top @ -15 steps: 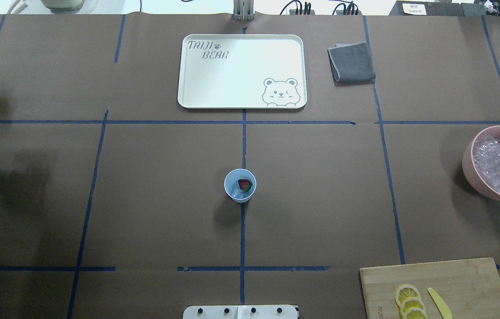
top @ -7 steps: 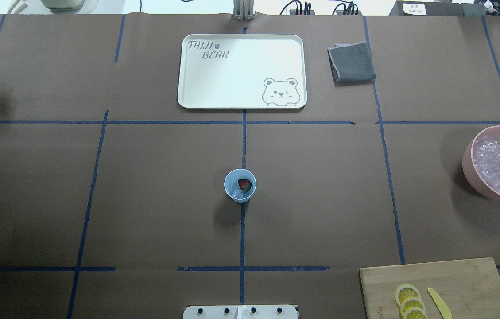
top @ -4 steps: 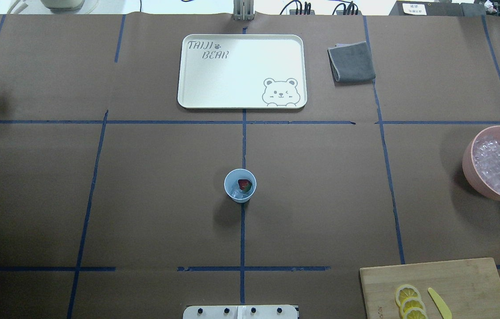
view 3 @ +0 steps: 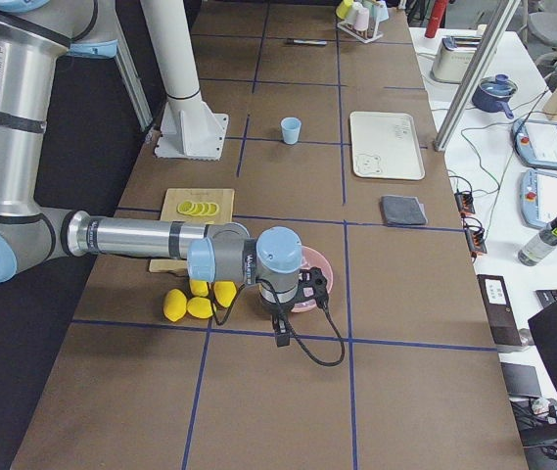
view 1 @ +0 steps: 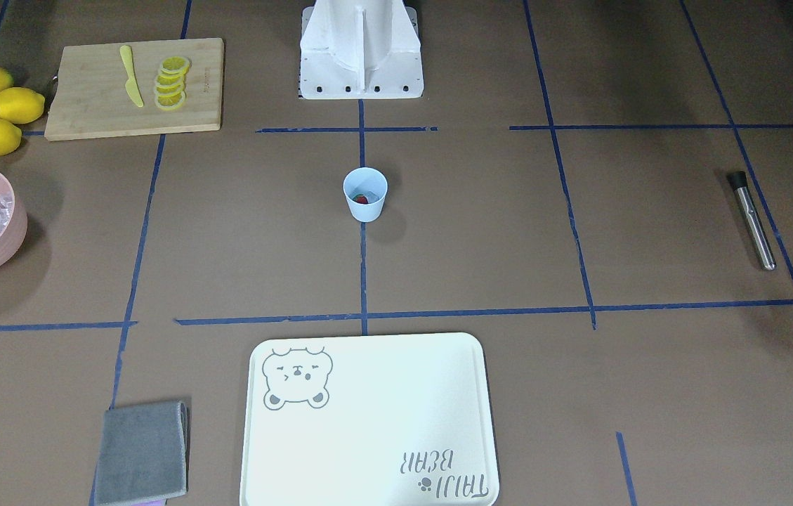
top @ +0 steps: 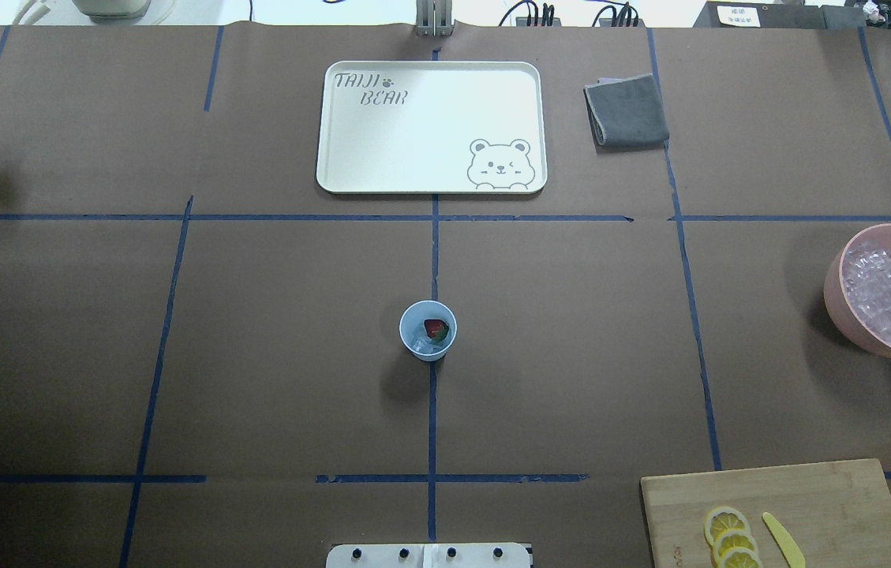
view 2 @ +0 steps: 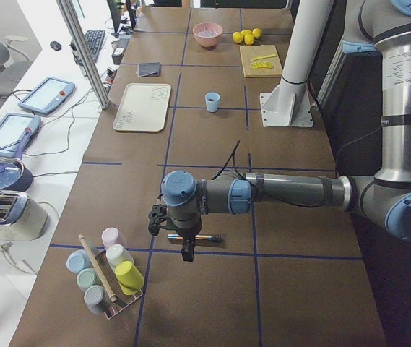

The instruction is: Mash ice and strawberries in cup

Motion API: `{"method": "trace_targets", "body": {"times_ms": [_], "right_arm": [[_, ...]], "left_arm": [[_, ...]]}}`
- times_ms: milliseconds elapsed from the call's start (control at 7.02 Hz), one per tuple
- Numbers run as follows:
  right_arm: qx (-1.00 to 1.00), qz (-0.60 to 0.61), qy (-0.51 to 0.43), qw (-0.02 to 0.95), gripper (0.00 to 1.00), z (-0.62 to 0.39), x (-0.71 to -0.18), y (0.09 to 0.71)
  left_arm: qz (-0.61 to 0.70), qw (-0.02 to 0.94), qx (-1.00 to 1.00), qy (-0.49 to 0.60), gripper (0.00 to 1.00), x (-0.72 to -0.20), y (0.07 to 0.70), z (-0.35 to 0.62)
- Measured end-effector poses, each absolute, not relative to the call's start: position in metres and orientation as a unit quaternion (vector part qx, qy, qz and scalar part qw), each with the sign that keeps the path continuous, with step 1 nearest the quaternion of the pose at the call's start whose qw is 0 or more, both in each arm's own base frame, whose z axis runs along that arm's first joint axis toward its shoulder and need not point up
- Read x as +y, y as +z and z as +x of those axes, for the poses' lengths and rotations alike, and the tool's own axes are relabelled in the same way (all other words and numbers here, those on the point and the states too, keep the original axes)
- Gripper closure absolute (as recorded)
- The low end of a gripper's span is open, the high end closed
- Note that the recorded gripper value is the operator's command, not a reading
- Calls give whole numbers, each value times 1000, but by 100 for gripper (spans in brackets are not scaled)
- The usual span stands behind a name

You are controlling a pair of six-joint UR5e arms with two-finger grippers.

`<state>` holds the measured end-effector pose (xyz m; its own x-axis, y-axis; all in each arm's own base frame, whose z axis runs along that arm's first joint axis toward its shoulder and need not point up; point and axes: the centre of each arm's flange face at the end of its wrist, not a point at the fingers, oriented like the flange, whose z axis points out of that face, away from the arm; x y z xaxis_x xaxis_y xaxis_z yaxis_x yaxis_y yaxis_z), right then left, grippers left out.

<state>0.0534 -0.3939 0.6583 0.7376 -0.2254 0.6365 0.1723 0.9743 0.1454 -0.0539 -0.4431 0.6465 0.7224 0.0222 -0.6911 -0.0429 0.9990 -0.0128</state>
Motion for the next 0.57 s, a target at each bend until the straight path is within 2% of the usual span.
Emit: {"method": "trace_targets", "body": {"times_ms": [570], "right_arm": [[-346,40,-103,932,1,58,-393,659]], "left_arm": [[-34,926,375,11,0,-440,668,-52]]}}
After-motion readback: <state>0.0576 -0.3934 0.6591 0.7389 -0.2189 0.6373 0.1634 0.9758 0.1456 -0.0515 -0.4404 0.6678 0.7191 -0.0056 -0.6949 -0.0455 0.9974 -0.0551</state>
